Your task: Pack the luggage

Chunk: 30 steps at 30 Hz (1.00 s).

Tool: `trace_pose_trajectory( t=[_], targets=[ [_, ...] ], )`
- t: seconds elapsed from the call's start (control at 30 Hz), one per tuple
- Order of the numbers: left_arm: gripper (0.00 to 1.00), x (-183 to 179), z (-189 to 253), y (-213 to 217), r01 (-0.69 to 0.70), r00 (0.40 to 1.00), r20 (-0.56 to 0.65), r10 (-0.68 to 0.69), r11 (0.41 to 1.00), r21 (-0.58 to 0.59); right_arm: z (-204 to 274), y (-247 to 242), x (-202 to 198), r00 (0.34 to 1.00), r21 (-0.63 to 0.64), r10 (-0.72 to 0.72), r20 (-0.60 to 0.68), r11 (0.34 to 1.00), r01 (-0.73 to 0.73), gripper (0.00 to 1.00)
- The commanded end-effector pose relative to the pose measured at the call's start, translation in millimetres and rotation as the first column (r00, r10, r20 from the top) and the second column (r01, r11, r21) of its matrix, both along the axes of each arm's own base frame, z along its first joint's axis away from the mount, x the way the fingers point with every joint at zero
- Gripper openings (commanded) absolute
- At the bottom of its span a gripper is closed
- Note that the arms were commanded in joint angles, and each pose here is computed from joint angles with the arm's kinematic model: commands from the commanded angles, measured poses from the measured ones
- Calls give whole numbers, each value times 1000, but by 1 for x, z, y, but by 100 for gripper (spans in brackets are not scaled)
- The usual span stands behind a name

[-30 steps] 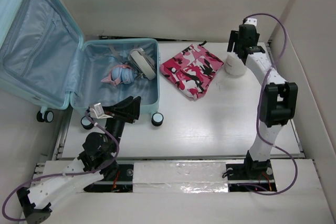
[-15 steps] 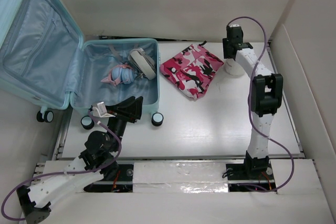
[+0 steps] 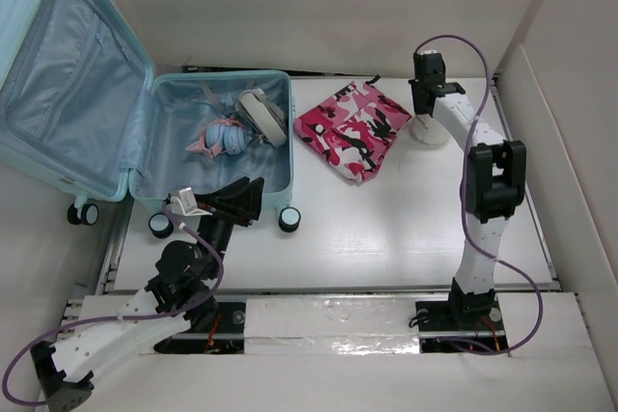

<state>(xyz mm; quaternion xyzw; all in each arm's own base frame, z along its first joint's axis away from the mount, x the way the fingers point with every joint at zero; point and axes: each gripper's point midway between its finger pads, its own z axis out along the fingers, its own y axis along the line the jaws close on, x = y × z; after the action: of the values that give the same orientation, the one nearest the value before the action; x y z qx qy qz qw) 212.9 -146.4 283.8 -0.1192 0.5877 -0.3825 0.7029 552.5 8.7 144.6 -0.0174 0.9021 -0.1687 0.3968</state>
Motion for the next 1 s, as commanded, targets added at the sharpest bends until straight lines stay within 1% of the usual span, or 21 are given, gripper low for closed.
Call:
trace_pose_trajectory(
  t=[0.0,0.03,0.07,0.13,0.23,0.27,0.33,0.5,0.53,0.57,0.6,0.63,0.67,0.7,0.73,0.77,0.8,0.83,0.87,0.93,0.97],
  targets=[
    [50,-3,15,-2,19,999,41,-18,999,-40,109,50,-12,955,56,98,279,992,-117,0],
    [50,-3,15,-2,20,999,42,-18,999,-41,102,61,-13,954,55,117,277,989,-137,0],
    [50,-4,16,-3,25,999,44,-23,999,-40,130,75,-24,928,79,154,341,978,-191,0],
    [50,-5,19,-3,33,998,50,-30,999,-43,148,104,-37,894,101,206,399,959,-266,0],
    [50,-6,23,-2,36,998,57,-33,998,-49,199,164,-65,800,140,282,530,901,-411,0],
    [50,-9,28,0,39,997,70,-35,997,-64,211,200,-79,757,166,332,563,852,-497,0],
    [50,-13,37,4,46,995,92,-38,995,-87,244,240,-94,666,191,362,652,772,-606,0],
    [50,-16,48,16,23,994,110,-10,993,-118,301,375,-147,446,239,412,795,463,-854,0],
    [50,-18,54,21,16,993,119,1,991,-136,288,403,-142,434,251,418,798,423,-870,0],
    [50,-19,55,23,11,993,121,6,990,-138,286,428,-150,410,275,430,804,343,-898,0],
    [50,-20,58,26,8,992,127,11,989,-146,282,447,-152,400,287,438,805,302,-909,0],
    [49,-21,61,29,1,991,132,20,988,-156,305,469,-164,357,277,415,837,241,-930,0],
    [50,-22,63,34,-8,990,135,31,986,-169,266,501,-157,387,329,454,802,204,-922,0],
    [50,-22,64,36,-18,990,132,42,985,-173,261,517,-159,386,344,455,802,176,-922,0],
    [50,-22,65,39,-26,990,131,50,983,-180,278,528,-164,361,334,420,832,139,-932,0],
    [50,-22,64,44,-44,990,122,68,981,-187,240,556,-164,392,387,455,800,109,-916,7],
    [50,-22,64,45,-49,990,120,73,980,-190,234,563,-161,397,399,453,798,96,-912,15],
    [50,-21,63,49,-65,990,114,88,978,-197,237,572,-166,389,403,445,806,69,-913,35],
    [50,-22,63,51,-71,989,111,95,977,-202,224,578,-166,401,425,456,795,53,-904,43],
    [50,-21,61,55,-90,989,98,111,976,-201,215,580,-166,400,429,461,792,46,-902,63],
    [50,-20,59,55,-96,989,91,116,976,-196,200,579,-165,416,439,477,775,68,-896,65]
  ],
)
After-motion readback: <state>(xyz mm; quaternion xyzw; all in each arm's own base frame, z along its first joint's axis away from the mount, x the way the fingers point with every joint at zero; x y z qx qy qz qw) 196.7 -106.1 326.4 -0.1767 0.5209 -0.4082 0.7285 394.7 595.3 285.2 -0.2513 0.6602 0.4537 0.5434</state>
